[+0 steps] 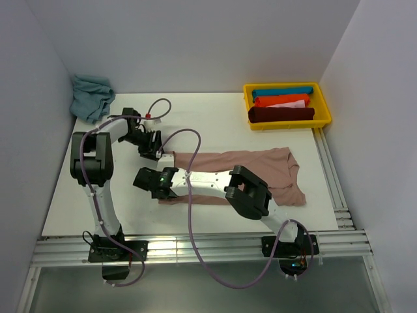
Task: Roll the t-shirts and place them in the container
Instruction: Roll the tshirt
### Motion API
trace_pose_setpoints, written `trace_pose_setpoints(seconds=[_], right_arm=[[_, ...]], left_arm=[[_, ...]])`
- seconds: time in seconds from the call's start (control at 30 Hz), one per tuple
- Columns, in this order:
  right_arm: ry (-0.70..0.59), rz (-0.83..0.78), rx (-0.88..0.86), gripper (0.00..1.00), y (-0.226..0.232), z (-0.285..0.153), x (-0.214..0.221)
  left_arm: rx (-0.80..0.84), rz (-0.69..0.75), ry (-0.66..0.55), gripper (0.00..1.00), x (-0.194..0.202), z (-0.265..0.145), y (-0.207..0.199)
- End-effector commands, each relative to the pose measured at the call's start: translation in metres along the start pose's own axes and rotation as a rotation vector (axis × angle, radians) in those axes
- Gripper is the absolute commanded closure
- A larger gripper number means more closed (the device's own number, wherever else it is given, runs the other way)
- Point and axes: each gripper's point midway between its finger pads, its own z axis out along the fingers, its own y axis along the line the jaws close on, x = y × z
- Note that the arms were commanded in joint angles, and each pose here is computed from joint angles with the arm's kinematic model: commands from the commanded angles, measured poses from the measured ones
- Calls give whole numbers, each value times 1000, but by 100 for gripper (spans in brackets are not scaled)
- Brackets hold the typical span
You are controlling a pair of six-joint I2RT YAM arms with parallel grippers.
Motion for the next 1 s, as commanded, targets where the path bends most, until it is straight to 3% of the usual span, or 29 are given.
trace_pose_setpoints(seconds=[0.0, 0.17, 0.33, 0.77, 0.97], right_arm=[[-44, -5, 24, 46, 1, -7, -8], [-26, -17, 25, 44, 2, -4, 2], [-29, -29, 37, 43, 3, -6, 5], [-2, -50, 78, 43, -3, 4, 18], [7, -64, 63, 44, 0, 2, 23]], left_arm=[[25, 30, -39, 41, -6, 5, -3], [-90, 10, -78, 49, -3, 8, 15], [-237, 68, -160, 49, -9, 7, 28], [-470, 47, -279, 53, -13, 0, 55], [-510, 40, -264, 56, -9, 6, 65]])
